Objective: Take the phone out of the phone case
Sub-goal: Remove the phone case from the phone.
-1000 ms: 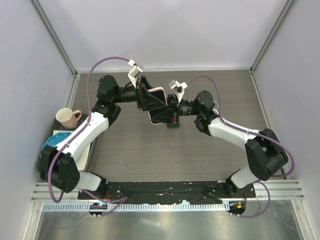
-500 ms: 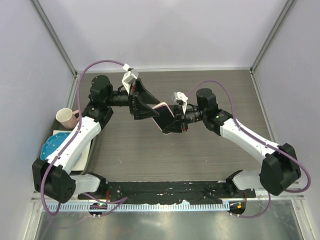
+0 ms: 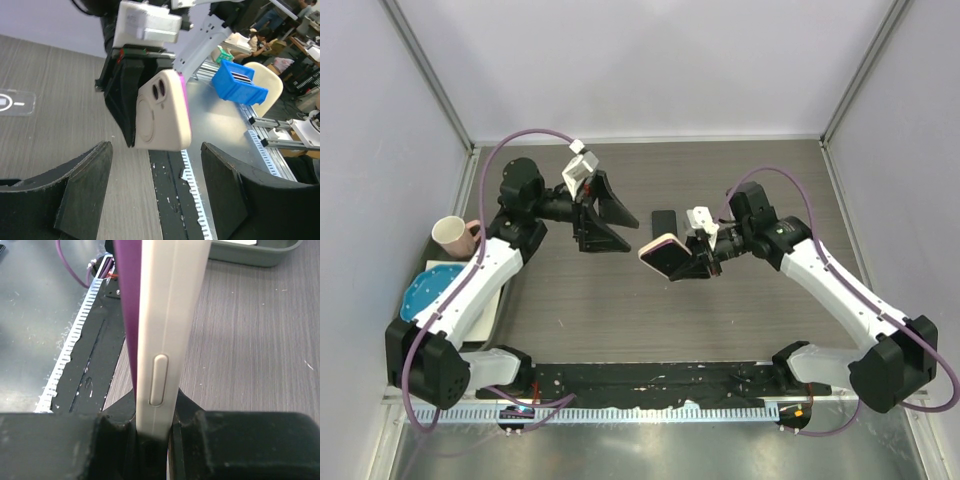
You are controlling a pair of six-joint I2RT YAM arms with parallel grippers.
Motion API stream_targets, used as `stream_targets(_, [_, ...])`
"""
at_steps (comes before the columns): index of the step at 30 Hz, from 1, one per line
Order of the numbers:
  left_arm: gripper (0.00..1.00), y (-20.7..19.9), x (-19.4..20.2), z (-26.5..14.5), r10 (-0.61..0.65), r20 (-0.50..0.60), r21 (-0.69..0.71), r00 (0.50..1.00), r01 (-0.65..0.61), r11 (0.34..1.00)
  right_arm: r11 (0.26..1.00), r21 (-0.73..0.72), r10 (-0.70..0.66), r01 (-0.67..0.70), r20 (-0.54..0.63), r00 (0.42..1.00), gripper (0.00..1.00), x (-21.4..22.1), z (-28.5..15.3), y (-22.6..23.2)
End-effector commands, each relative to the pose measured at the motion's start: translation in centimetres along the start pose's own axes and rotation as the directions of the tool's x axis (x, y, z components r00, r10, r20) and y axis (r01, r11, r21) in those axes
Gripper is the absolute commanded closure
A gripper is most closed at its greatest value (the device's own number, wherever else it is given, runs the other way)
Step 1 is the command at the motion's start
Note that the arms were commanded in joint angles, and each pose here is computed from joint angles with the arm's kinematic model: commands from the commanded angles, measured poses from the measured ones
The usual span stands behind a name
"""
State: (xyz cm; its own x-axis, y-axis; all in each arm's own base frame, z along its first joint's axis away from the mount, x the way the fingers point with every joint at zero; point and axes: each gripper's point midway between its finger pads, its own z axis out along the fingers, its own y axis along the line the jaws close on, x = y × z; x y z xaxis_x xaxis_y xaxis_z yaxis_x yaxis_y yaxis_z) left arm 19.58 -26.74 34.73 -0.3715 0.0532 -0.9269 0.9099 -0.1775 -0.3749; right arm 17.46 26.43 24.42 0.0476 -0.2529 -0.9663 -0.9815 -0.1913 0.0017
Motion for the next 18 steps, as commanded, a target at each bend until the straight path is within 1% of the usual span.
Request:
stream_targets(1, [0.27, -2.4, -0.4, 0.6, 0.067, -0.017, 0.088, 0.998, -0.065, 0.994, 0.992, -0.051, -0.112, 0.113, 0.034, 0.993, 0.99, -2.0, -0.2, 0.5])
stream_targets(4, [0.32, -2.6, -0.1, 1.3, 0.058, -0.027, 0.112, 0.998, -0.055, 0.992, 0.992, -0.043, -0.117, 0.118, 0.022, 0.993, 0.99, -1.9, -0.2, 0.1])
stream_targets(6, [0.39, -2.8, 0.0, 1.7, 0.054, -0.032, 0.124, 0.998, -0.049, 0.991, 0.993, -0.037, -0.115, 0.115, 0.015, 0.993, 0.99, -1.8, -0.2, -0.2])
stream_targets(14, [0.4, -2.9, 1.0, 2.2, 0.045, -0.049, 0.153, 0.998, -0.037, 0.988, 0.991, -0.038, -0.128, 0.129, 0.027, 0.991, 0.99, -2.2, -0.2, 0.0])
stream_targets(18, [0.42, -3.0, 1.4, 2.3, 0.04, -0.057, 0.164, 0.998, -0.03, 0.986, 0.99, -0.037, -0.136, 0.137, 0.029, 0.99, 0.99, -2.4, -0.3, 0.1])
